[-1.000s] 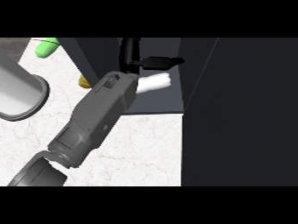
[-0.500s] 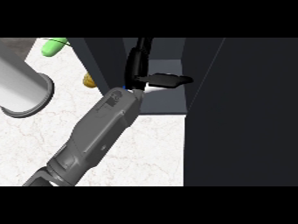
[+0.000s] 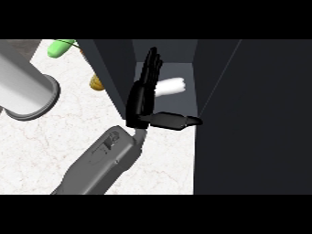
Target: Pick up the bottled water, place it into the cabinet and close the cabinet
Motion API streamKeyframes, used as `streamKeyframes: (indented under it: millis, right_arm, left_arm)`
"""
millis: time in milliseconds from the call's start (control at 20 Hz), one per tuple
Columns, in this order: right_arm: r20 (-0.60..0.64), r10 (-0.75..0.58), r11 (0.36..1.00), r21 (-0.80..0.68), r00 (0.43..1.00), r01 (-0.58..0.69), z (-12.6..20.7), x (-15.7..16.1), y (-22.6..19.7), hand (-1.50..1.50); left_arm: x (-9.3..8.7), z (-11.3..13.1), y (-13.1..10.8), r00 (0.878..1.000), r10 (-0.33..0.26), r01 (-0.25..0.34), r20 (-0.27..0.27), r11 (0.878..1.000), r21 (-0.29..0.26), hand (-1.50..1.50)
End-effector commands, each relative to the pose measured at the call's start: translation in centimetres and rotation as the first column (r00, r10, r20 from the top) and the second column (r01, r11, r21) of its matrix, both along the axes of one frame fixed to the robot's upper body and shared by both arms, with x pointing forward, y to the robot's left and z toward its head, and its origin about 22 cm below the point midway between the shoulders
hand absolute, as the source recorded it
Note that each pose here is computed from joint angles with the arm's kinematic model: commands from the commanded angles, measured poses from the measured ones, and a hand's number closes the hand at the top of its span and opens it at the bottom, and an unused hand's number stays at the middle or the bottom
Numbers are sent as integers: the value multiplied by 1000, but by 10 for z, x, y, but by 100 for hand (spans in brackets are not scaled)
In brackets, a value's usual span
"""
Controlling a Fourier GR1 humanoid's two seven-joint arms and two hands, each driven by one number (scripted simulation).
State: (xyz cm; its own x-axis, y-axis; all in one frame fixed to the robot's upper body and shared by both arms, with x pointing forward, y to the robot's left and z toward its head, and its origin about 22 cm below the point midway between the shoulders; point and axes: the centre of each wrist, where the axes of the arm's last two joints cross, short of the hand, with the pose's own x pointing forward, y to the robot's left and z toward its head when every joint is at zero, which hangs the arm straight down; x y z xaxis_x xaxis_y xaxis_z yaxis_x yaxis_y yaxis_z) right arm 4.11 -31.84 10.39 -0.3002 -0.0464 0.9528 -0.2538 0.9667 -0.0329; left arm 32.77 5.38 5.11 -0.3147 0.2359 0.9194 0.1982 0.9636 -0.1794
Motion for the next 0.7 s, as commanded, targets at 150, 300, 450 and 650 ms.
streamKeyframes:
  millis: [150,300,450,650]
  right_arm:
    - [42,37,997,-76,998,-33,39,-11,26,-150]
    - [-5,139,989,-59,990,-139,34,1,26,-150]
    - [-67,263,955,-126,963,-269,30,11,20,150]
    - [-61,365,919,-133,929,-370,40,7,38,150]
  left_arm:
    - [-52,-1,18,999,-12,11,-31,999,-45,-150]
    - [-79,-3,23,999,-26,23,-34,998,-63,-150]
    - [-91,-6,42,999,-32,29,-44,998,-64,-150]
    - [-106,-5,61,999,8,-10,-34,998,-64,-150]
